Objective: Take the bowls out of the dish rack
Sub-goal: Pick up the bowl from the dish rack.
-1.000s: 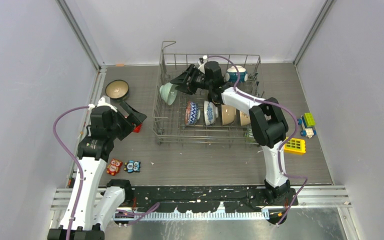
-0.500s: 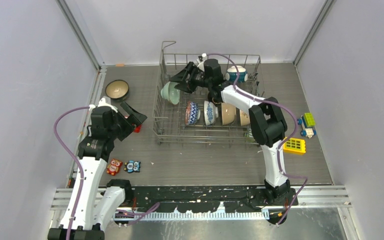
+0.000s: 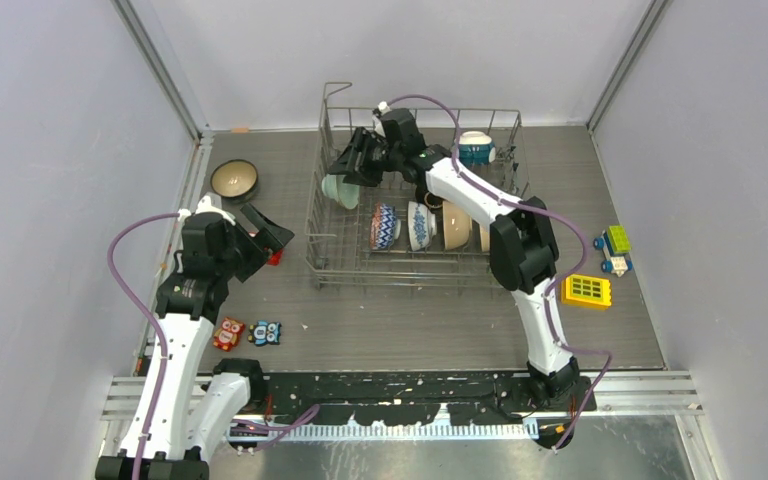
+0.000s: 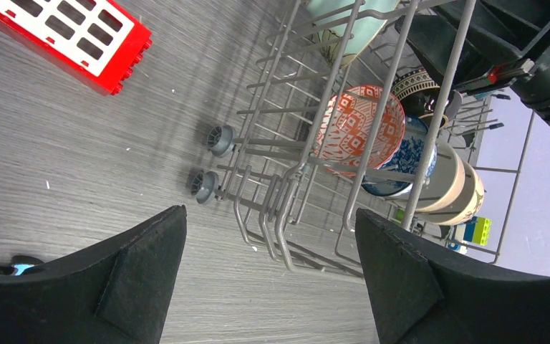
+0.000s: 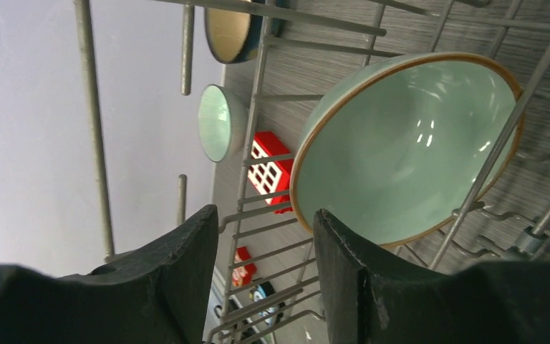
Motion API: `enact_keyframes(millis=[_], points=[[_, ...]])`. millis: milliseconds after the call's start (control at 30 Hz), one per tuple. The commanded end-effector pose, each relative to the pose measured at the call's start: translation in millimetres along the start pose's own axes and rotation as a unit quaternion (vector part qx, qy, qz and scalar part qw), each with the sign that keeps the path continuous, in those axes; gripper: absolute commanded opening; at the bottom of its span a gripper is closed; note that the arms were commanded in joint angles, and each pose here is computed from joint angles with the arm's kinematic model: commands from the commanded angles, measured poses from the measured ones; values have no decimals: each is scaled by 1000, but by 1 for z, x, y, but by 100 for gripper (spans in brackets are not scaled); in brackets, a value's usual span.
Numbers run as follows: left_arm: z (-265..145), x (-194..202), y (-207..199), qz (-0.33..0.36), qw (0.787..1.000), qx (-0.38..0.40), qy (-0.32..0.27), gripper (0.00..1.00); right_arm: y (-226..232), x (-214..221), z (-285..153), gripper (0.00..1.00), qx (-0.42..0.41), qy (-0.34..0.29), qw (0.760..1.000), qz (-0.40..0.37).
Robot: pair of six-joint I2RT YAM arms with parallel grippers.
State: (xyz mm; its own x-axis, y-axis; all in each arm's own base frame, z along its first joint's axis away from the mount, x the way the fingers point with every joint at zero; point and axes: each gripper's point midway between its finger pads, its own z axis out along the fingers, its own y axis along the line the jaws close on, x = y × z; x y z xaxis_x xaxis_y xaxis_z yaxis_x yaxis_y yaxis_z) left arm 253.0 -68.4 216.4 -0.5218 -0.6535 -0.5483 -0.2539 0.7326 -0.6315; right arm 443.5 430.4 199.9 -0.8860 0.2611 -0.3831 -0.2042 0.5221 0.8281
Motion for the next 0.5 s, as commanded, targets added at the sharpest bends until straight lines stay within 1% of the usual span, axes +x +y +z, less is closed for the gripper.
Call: enact_keyframes(millis=[0,200,467], points=[[-5,-3,-6,9,1000,11,-6,88,-12,5,3,55,56,7,997,-48],[-9,-4,-5,14,1000,8,-11,88,-21,10,7,51,87,12,994,-70],[-10,-4,-4,14,1000,7,-12,88,-16,13,11,47,94,12,991,-91]])
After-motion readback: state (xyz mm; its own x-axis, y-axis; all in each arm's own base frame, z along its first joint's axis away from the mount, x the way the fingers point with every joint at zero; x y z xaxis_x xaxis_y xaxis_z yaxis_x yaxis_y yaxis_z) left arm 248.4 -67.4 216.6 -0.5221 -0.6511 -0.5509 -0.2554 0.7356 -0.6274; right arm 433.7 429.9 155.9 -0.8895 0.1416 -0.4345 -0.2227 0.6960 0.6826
